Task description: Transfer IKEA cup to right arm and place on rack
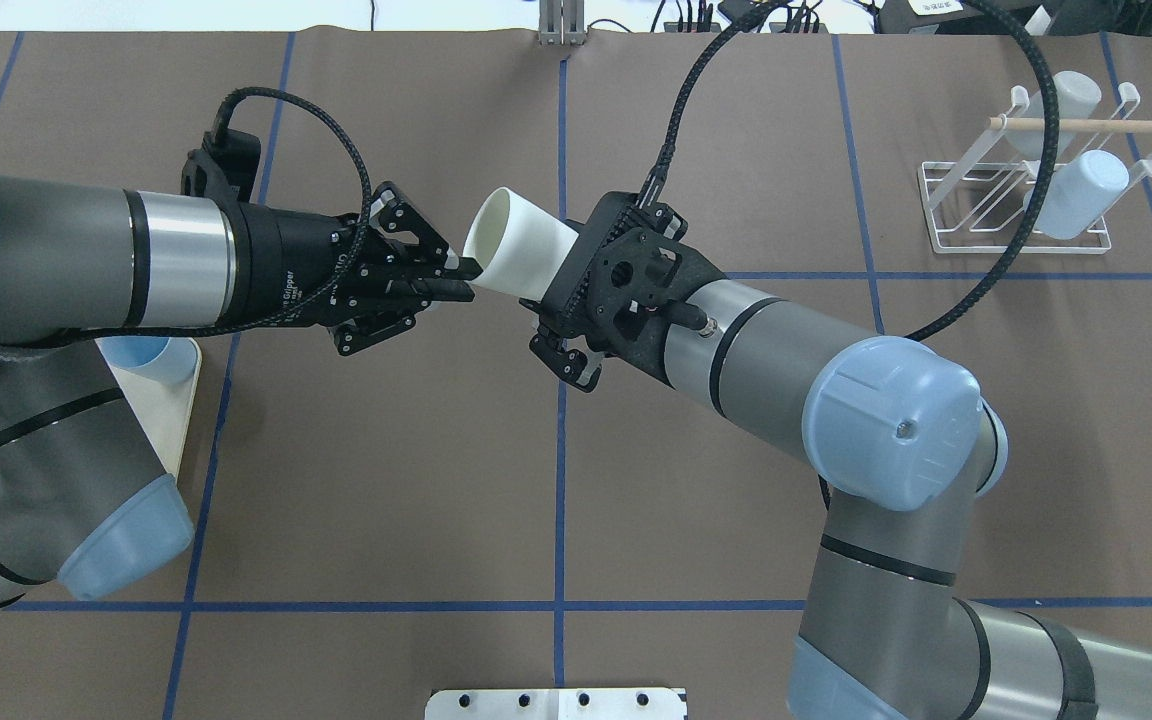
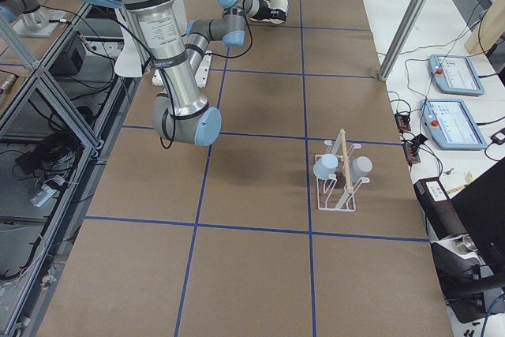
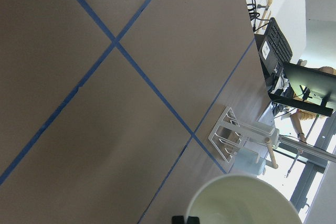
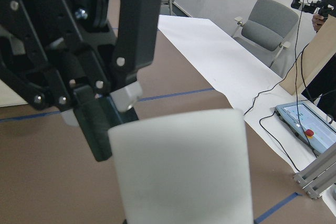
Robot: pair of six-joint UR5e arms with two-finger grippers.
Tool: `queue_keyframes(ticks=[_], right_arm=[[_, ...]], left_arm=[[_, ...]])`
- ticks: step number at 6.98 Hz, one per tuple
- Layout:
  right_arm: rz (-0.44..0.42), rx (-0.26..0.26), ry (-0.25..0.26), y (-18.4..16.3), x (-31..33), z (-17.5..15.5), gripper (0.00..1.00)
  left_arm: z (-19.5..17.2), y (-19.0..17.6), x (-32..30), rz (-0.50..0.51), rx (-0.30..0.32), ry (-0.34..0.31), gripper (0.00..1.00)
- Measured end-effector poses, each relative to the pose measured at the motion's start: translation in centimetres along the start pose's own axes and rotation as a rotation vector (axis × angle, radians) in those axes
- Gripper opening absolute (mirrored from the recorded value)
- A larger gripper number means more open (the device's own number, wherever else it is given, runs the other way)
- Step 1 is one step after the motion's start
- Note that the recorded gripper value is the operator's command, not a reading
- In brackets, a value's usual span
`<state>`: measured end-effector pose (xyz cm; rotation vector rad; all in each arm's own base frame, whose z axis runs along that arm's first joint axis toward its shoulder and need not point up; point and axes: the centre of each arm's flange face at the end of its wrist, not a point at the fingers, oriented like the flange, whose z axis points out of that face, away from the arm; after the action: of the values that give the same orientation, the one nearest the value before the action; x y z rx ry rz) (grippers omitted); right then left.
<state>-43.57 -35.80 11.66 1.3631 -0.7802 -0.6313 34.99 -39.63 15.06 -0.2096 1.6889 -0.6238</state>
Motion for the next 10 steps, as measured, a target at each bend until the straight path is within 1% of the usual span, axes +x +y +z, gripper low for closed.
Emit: queue_keyframes(ticks=[1, 2, 3, 4, 5, 6, 7, 8, 9, 10], right_arm=[[-0.001, -0.003, 0.001, 0.2, 0.0, 0.0, 0.14], [-0.002, -0.006, 0.003, 0.3, 0.1, 0.0, 0.06], [-0.004, -0.011, 0.006, 0.5, 0.2, 0.1, 0.0], [-0.007, -0.023, 0.011, 1.0, 0.4, 0.2, 0.0], [-0.013, -0.047, 0.024, 2.1, 1.1, 0.4, 0.0], [-0.021, -0.086, 0.053, 3.9, 2.6, 0.5, 0.0], [-0.032, -0.135, 0.097, 5.6, 5.0, 0.6, 0.0], [-0.073, -0.199, 0.152, 6.9, 8.0, 0.5, 0.0], [-0.148, -0.276, 0.198, 8.1, 10.9, 0.4, 0.0], [-0.217, -0.356, 0.237, 9.7, 13.7, -0.1, 0.0]], left_arm=[[-0.6, -0.3, 0.3, 0.051, 0.005, 0.006, 1.0], [-1.5, -1.3, 0.6, 0.092, 0.013, 0.003, 1.0], [-2.9, -2.7, 0.8, 0.128, 0.015, -0.013, 1.0], [-5.0, -4.7, 0.5, 0.177, 0.019, -0.039, 1.0], [-7.1, -6.3, -0.7, 0.246, 0.027, -0.071, 1.0], [-8.6, -7.4, -2.4, 0.321, 0.037, -0.103, 1.0], [-9.6, -8.2, -4.0, 0.394, 0.046, -0.132, 1.0], [-10.3, -9.0, -5.3, 0.461, 0.055, -0.158, 1.0], [-10.9, -9.5, -6.1, 0.506, 0.06, -0.174, 1.0], [-11.2, -9.5, -6.4, 0.526, 0.061, -0.178, 1.0]])
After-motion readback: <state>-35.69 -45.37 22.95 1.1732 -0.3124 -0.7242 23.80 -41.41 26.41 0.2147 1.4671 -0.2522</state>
